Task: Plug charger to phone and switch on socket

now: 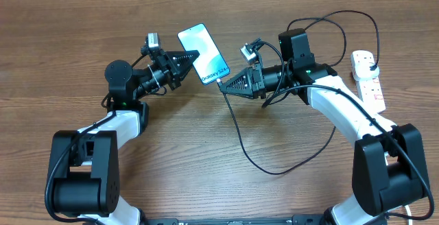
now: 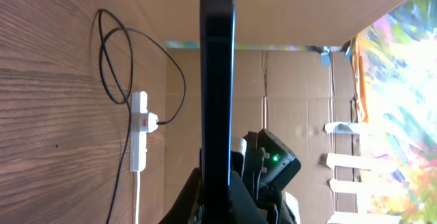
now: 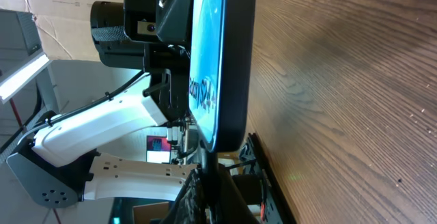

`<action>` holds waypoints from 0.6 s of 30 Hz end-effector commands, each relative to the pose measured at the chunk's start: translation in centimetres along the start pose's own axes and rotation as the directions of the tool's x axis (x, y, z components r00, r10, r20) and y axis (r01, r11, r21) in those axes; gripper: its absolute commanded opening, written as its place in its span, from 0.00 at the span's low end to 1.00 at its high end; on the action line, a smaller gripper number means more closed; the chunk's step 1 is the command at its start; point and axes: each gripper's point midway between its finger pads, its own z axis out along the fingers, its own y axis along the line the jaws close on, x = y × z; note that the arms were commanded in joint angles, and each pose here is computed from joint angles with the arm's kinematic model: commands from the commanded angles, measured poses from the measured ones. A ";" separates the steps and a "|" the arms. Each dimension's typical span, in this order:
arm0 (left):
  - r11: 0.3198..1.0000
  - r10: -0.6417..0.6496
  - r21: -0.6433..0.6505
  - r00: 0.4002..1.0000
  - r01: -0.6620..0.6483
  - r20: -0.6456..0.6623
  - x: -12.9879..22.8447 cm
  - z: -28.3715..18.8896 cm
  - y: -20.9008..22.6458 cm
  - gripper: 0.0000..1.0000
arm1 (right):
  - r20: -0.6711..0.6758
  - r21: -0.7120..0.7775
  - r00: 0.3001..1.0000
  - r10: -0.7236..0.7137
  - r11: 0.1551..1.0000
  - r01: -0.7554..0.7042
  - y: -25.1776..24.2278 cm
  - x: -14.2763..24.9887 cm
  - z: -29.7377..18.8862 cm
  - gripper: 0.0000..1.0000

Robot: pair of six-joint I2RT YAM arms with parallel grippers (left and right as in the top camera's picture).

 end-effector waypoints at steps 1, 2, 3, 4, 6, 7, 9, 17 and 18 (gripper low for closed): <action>0.999 0.031 0.022 0.999 -0.030 -0.030 0.5 0.4 -1.2 0.05 | 0.009 0.018 1.000 0.012 1.000 -0.012 -0.5 0.0 0.0 0.04; 0.999 0.031 0.022 0.999 -0.030 -0.030 0.5 0.4 -1.2 0.05 | 0.009 0.018 1.000 0.012 1.000 -0.012 -0.5 0.0 0.0 0.04; 0.999 0.031 0.022 0.999 -0.030 -0.030 0.5 0.4 -1.2 0.04 | 0.009 0.018 1.000 0.012 1.000 -0.012 -0.5 0.0 0.0 0.04; 0.999 0.031 0.022 0.999 -0.030 -0.030 0.5 0.4 -1.2 0.05 | 0.009 0.018 1.000 0.012 1.000 -0.012 -0.5 0.0 0.0 0.04; 0.999 0.031 0.022 0.999 -0.031 -0.030 0.5 0.4 -1.2 0.04 | 0.009 0.019 1.000 0.012 1.000 -0.012 -0.5 0.0 0.0 0.04; 0.999 0.032 0.022 0.999 -0.031 -0.030 0.5 0.4 -1.2 0.05 | 0.010 0.019 1.000 0.012 1.000 -0.012 -0.5 0.0 0.0 0.04; 0.999 0.032 0.023 0.999 -0.031 -0.031 0.6 0.4 -1.2 0.05 | 0.013 0.026 1.000 0.014 1.000 -0.014 -0.7 -0.1 0.0 0.04; 0.997 0.076 0.035 0.996 -0.074 -0.044 0.8 0.4 -1.6 0.04 | 0.033 0.054 0.998 0.048 0.997 -0.050 -1.2 -0.4 0.0 0.04; 0.996 0.082 0.035 0.996 -0.080 -0.046 0.9 0.4 -1.6 0.04 | 0.033 0.054 0.998 0.048 0.997 -0.050 -1.2 -0.4 0.0 0.04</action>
